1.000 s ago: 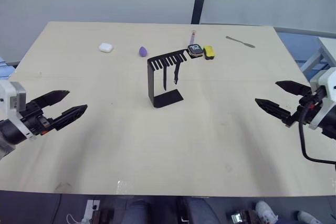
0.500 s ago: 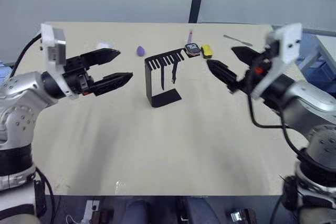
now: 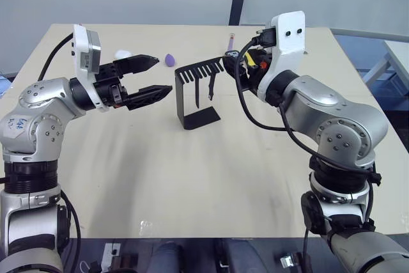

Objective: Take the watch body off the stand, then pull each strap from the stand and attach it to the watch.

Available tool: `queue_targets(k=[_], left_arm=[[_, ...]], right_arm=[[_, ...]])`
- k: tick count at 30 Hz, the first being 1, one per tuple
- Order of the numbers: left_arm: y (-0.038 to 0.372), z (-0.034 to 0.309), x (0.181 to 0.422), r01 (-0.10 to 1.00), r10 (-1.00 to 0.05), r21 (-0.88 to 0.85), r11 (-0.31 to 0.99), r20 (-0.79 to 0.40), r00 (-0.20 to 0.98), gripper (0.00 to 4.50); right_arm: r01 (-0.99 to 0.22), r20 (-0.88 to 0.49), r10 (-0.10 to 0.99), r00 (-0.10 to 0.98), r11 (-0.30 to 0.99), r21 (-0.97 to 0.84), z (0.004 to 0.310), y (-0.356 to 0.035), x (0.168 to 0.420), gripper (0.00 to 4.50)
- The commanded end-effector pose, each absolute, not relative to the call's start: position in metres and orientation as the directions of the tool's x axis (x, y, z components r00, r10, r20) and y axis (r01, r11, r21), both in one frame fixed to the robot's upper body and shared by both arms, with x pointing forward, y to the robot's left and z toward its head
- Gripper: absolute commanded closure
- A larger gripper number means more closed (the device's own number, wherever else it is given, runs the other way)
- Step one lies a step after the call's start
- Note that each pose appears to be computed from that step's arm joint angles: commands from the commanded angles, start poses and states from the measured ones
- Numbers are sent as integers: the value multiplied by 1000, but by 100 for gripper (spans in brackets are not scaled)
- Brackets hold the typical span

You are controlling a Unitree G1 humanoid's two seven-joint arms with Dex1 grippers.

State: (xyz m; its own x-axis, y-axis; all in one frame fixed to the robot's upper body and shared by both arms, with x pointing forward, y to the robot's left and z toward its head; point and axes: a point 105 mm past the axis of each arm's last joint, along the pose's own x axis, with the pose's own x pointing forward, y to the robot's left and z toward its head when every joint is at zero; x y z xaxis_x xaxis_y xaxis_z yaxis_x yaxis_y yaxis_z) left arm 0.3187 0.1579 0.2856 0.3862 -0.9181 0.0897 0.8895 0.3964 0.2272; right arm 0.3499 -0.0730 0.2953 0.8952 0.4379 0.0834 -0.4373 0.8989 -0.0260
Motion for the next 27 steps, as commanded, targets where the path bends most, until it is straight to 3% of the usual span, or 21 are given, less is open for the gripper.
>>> queue_targets(k=[1,27], left_arm=[[155,296,316,879,-923,280,385,106,370,0],[153,303,314,861,-918,321,395,120,377,0]], right_arm=[[-433,144,433,890,901,-33,311,-71,351,83],[-428,110,425,898,904,3,310,-55,371,83]])
